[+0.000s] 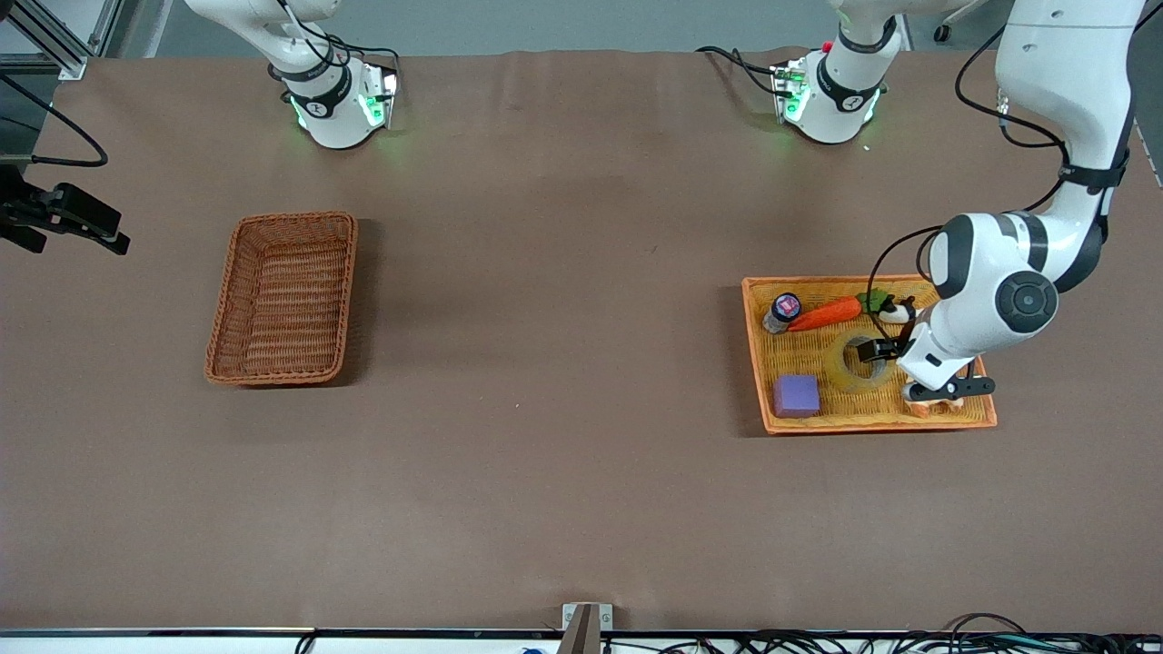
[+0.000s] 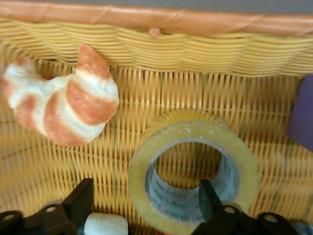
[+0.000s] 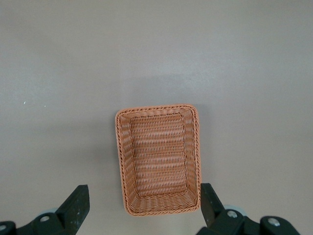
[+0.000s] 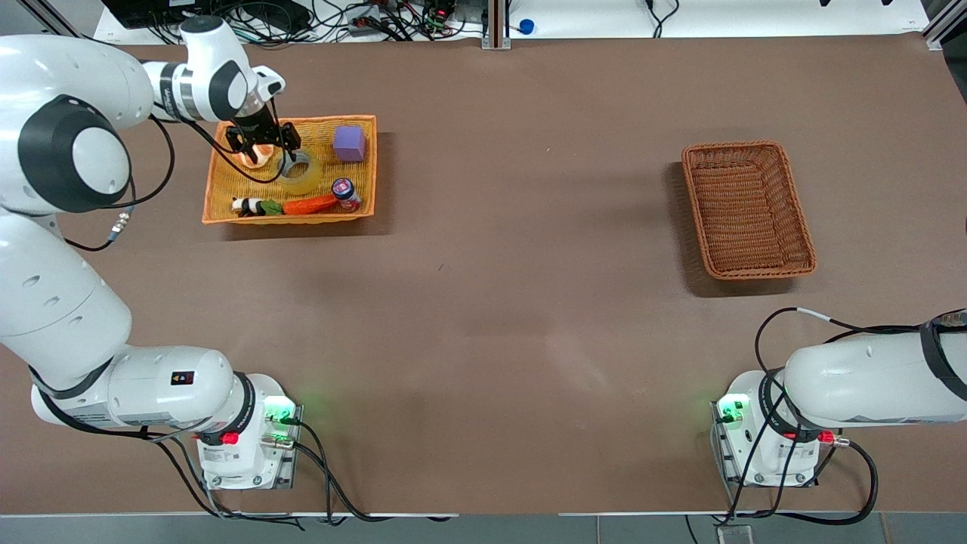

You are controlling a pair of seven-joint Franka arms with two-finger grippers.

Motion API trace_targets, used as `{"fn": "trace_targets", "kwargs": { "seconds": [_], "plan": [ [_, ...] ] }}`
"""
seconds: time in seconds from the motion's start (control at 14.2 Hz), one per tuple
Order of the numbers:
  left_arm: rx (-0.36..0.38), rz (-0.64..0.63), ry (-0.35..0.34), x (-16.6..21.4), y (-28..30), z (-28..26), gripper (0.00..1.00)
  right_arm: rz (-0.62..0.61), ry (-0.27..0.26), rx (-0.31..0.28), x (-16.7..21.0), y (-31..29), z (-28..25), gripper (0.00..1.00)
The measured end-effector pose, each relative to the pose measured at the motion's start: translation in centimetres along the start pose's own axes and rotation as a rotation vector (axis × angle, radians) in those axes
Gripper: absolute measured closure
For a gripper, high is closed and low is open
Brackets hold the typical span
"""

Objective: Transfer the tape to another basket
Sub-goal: 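Lower the left gripper onto the tape roll and close on it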

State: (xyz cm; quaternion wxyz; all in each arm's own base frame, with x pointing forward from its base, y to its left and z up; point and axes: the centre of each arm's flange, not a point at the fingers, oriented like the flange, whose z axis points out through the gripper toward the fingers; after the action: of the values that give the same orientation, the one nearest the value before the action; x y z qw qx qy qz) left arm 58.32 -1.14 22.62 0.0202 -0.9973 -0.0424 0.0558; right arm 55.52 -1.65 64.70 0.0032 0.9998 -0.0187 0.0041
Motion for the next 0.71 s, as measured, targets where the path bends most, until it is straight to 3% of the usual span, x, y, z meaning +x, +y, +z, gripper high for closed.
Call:
{"fn": "trace_targets", "kwargs": {
  "seconds": [0.28, 0.56, 0.71],
  "plan": [
    [-0.002, -0.017, -0.022, 0.1, -1.0, 1.8, 0.21, 0.000, 0.000, 0.000, 0.0, 0.0, 0.0, 0.00],
    [-0.003, -0.014, -0.017, 0.3, -0.9, 1.8, 0.63, 0.000, 0.000, 0.000, 0.0, 0.0, 0.0, 0.00],
    [-0.006, -0.012, 0.017, 1.3, -0.9, 0.2, 0.79, 0.000, 0.000, 0.000, 0.0, 0.0, 0.0, 0.00]
  ]
}}
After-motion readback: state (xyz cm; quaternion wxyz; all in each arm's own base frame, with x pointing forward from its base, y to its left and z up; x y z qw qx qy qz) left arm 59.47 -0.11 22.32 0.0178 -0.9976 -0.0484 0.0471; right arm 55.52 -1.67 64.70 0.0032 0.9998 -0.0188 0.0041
